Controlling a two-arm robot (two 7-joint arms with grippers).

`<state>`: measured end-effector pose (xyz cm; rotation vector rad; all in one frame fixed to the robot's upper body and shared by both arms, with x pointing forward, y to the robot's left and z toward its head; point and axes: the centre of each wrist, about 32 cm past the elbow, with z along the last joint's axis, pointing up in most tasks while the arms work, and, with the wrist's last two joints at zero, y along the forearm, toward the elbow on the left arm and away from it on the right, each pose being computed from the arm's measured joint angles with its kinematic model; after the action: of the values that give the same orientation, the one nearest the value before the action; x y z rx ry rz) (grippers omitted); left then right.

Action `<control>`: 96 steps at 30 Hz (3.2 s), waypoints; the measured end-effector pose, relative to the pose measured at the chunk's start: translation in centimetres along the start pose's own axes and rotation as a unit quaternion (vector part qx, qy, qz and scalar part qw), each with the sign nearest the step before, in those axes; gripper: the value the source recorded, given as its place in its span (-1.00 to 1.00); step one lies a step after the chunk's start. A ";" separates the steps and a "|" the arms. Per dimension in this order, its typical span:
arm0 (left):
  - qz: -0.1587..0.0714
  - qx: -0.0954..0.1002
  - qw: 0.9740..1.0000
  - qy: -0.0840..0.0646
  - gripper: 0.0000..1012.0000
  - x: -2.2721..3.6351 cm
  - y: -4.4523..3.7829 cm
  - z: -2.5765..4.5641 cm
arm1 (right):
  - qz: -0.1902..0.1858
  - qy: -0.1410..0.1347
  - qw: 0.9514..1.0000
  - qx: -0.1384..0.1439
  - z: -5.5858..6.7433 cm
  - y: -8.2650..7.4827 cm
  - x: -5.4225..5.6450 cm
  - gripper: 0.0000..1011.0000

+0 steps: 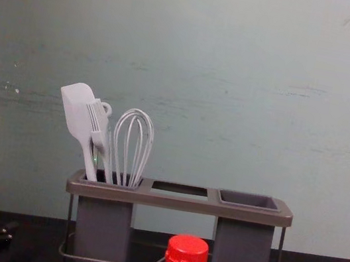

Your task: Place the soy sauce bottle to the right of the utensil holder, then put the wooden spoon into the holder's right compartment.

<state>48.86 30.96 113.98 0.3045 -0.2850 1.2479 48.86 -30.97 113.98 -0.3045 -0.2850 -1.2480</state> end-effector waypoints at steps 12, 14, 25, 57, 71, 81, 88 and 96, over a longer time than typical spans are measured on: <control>0.000 0.000 1.000 0.000 1.00 0.00 0.00 0.00 | 0.000 0.000 1.000 0.000 0.0 0.0 0.0 0.99; 0.000 0.000 1.000 0.000 1.00 0.00 0.00 0.00 | 0.000 0.000 1.000 0.000 0.0 0.0 0.0 0.99; 0.000 0.000 1.000 0.000 1.00 0.00 0.00 0.00 | 0.000 0.000 1.000 0.000 0.0 0.0 0.0 0.99; 0.000 0.000 1.000 0.000 1.00 0.00 0.00 0.00 | 0.000 0.000 1.000 0.000 0.0 0.0 0.0 0.99; 0.000 0.000 1.000 0.000 1.00 0.00 0.00 0.00 | 0.000 0.000 1.000 0.000 0.0 0.0 0.0 0.99; 0.000 0.000 1.000 0.000 1.00 0.00 0.00 0.00 | 0.000 0.000 1.000 0.000 0.0 0.0 0.0 0.99; 0.000 0.000 1.000 0.000 1.00 0.00 0.00 0.00 | 0.000 0.000 1.000 0.000 0.0 0.0 0.0 0.99; 0.000 0.000 1.000 0.000 1.00 0.00 0.00 0.00 | 0.000 0.000 1.000 0.000 0.0 0.0 0.0 0.99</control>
<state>48.86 30.97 113.98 0.3045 -0.2850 1.2479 48.87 -30.97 113.98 -0.3044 -0.2851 -1.2479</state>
